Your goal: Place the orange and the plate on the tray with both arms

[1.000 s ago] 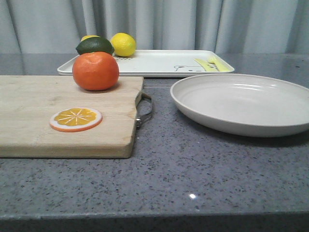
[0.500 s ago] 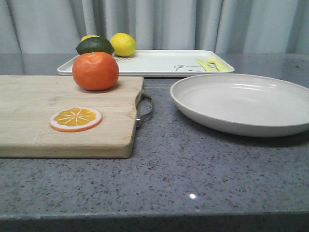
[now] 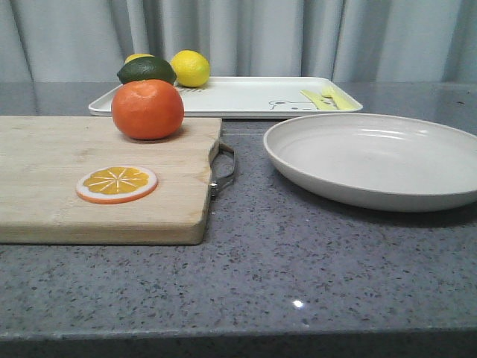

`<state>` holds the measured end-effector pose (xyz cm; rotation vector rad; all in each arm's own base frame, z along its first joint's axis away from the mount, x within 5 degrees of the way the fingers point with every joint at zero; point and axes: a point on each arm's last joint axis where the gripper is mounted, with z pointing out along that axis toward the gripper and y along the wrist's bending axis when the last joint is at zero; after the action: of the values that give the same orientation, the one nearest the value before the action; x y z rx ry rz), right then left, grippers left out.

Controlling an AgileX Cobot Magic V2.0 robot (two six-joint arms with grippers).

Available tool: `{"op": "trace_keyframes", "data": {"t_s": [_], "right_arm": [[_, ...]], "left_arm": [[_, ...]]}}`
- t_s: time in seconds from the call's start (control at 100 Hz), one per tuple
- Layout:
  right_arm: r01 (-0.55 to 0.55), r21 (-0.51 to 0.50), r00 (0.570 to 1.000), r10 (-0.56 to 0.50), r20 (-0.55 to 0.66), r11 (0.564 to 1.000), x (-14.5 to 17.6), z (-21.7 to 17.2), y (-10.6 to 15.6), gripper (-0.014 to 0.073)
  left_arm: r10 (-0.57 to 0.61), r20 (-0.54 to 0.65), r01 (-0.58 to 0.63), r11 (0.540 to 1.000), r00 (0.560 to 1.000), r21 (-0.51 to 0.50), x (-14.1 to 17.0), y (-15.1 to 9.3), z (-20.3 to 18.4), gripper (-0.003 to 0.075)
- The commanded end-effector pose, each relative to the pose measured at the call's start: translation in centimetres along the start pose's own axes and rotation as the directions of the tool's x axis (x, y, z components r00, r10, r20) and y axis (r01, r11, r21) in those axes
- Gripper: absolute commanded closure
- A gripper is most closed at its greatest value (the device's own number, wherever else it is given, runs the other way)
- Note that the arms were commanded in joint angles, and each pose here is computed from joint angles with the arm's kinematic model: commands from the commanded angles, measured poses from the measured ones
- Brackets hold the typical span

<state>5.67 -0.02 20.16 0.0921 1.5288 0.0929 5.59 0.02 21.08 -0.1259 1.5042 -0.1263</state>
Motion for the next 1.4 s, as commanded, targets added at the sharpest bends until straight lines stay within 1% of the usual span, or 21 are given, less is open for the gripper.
{"op": "trace_keyframes", "data": {"t_s": [0.0, 0.18, 0.32, 0.48, 0.62, 0.78, 0.87, 0.99, 1.23, 1.3, 1.39], "right_arm": [[0.014, -0.011, 0.995, -0.013, 0.096, 1.0, -1.9, -0.2, 0.2, 0.0663], [0.034, 0.005, 0.999, -0.034, 0.019, 0.999, -4.1, 0.3, 0.4, 0.0663], [0.034, 0.008, 0.999, -0.034, -0.006, 0.999, -6.2, 1.3, 0.7, 0.0661], [0.034, 0.01, 0.999, -0.034, -0.037, 0.999, -8.5, 2.9, 1.0, 0.0661], [0.035, 0.015, 0.996, -0.033, -0.084, 0.999, -9.9, 4.8, 1.1, 0.0661], [0.036, 0.024, 0.987, -0.032, -0.155, 0.999, -11.2, 6.9, 1.2, 0.0661], [0.037, 0.028, 0.984, -0.031, -0.173, 0.999, -12.1, 7.8, 1.3, 0.0661], [0.036, 0.023, 0.989, -0.032, -0.147, 0.999, -12.6, 8.1, 1.4, 0.0661], [0.034, 0.023, 0.989, -0.031, -0.143, 0.999, -12.6, 8.1, 1.4, 0.0661], [0.034, 0.023, 0.989, -0.031, -0.143, 0.999, -12.6, 8.1, 1.4, 0.0661], [0.034, 0.023, 0.989, -0.031, -0.143, 0.999, -12.6, 8.1, 1.4, 0.0661]], "left_arm": [[-0.011, 0.124, 0.009, 1.0, 0.992, 0.014, -1.5, -0.2, -0.3, 0.0739], [-0.011, 0.132, 0.009, 1.0, 0.991, 0.016, -4.1, -0.6, 0.0, 0.0739], [-0.011, 0.121, 0.009, 1.0, 0.993, 0.014, -6.4, -1.0, 0.9, 0.0739], [-0.011, 0.084, 0.01, 1.0, 0.996, 0.01, -8.6, -1.4, 2.6, 0.0739], [-0.014, 0.039, 0.013, 1.0, 0.999, 0.018, -9.9, -1.7, 4.4, 0.0739], [-0.015, -0.01, 0.015, 0.999, 1.0, 0.037, -10.6, -2.2, 6.3, 0.0739], [-0.014, -0.024, 0.015, 0.999, 1.0, 0.038, -10.7, -2.3, 7.0, 0.0739], [-0.015, -0.001, 0.015, 0.999, 1.0, 0.04, -10.8, -2.3, 7.3, 0.0739], [-0.016, 0.028, 0.015, 0.999, 0.999, 0.043, -11.1, -2.3, 7.5, 0.0739], [-0.015, 0.009, 0.015, 0.999, 1.0, 0.04, -11.2, -2.3, 7.9, 0.0739], [-0.013, -0.045, 0.015, 0.999, 0.999, 0.034, -11.5, -2.5, 8.8, 0.0738]]}}
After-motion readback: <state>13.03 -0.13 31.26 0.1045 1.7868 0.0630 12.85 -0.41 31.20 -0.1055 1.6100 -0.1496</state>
